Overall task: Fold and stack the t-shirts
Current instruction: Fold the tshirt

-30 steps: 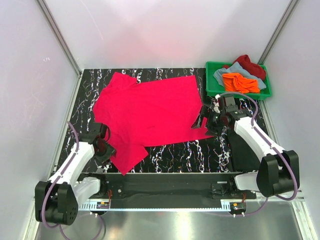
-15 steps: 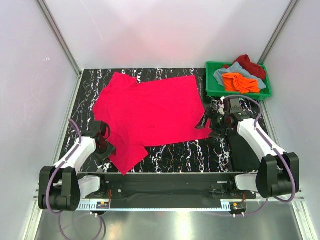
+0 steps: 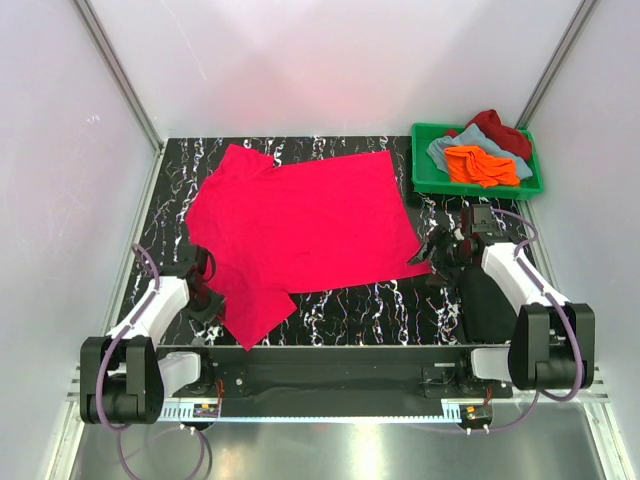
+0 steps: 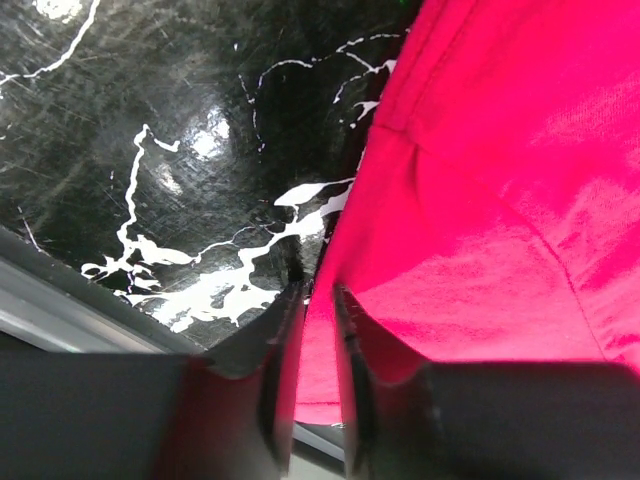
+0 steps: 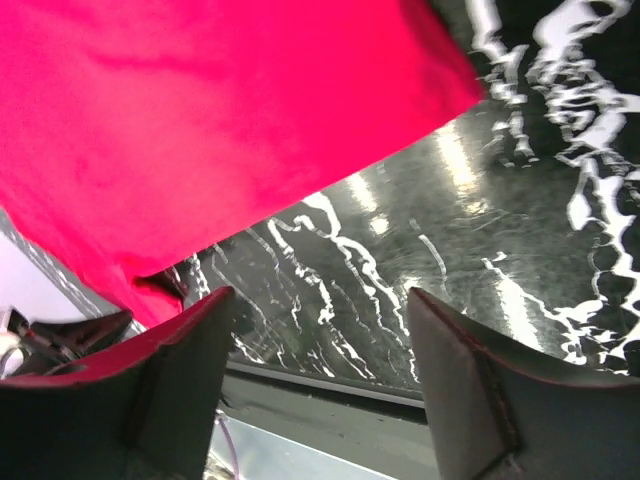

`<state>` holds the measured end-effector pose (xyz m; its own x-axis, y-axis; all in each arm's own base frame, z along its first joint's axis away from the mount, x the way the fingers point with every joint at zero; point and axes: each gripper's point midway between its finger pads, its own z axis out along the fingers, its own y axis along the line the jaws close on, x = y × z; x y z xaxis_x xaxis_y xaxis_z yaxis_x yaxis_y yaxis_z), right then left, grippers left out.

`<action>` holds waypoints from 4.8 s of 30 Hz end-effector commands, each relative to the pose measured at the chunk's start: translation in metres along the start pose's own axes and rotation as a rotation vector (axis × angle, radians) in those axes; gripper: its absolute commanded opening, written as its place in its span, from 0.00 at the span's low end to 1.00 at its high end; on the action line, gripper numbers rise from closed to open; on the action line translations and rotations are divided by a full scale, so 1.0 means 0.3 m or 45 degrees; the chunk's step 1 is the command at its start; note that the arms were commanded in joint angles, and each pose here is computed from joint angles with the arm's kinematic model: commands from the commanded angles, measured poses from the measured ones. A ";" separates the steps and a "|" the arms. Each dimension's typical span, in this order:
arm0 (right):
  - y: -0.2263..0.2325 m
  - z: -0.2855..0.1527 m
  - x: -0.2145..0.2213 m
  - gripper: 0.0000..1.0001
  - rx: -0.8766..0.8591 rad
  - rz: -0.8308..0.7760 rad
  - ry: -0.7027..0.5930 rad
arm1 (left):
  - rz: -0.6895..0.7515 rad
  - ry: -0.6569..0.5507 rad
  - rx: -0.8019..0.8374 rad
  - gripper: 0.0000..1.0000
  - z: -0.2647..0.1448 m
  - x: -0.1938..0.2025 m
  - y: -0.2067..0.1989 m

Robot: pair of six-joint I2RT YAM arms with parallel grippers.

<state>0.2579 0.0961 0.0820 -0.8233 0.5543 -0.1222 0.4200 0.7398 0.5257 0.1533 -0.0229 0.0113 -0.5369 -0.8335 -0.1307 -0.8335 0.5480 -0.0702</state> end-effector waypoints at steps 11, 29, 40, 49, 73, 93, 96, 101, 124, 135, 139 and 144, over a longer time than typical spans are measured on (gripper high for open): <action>-0.055 0.035 -0.049 0.72 0.098 0.008 -0.028 | -0.016 -0.020 0.129 0.00 -0.027 -0.030 -0.041; -0.097 0.117 -0.142 0.43 0.133 0.089 -0.045 | -0.036 0.029 0.271 0.00 -0.083 0.000 -0.089; -0.139 0.182 -0.136 0.39 0.159 0.147 -0.042 | -0.047 0.004 0.269 0.00 -0.085 -0.011 -0.086; -0.163 0.206 -0.126 0.38 0.195 0.169 -0.040 | -0.058 -0.017 0.283 0.00 -0.096 -0.022 -0.094; -0.104 0.156 -0.067 0.00 0.183 0.054 -0.016 | -0.144 -0.133 0.245 0.00 -0.163 -0.040 -0.021; 0.079 0.171 -0.266 0.00 0.134 0.040 -0.028 | 0.165 -0.417 0.301 0.00 -0.373 -0.365 -0.348; 0.104 0.181 -0.298 0.00 0.131 0.028 -0.028 | 0.178 -0.444 0.310 0.00 -0.391 -0.406 -0.395; 0.146 0.196 -0.358 0.00 0.121 0.014 -0.034 | 0.216 -0.469 0.321 0.00 -0.410 -0.457 -0.460; 0.281 0.325 -0.518 0.00 0.100 0.003 -0.030 | 0.247 -0.435 0.268 0.00 -0.332 -0.608 -0.548; 0.298 0.370 -0.548 0.00 0.108 0.012 -0.027 | 0.268 -0.387 0.242 0.00 -0.271 -0.629 -0.571; 0.307 0.376 -0.555 0.00 0.108 0.013 -0.030 | 0.274 -0.378 0.221 0.00 -0.247 -0.645 -0.571; 0.309 0.385 -0.563 0.00 0.115 0.012 -0.033 | 0.271 -0.365 0.198 0.00 -0.219 -0.656 -0.564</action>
<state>0.4690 0.1093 0.0425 -0.8133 0.5709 -0.1125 0.4753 0.7634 0.4374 0.3732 0.0358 0.1013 -0.6402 -0.6677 -0.3799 -0.6780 0.7236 -0.1291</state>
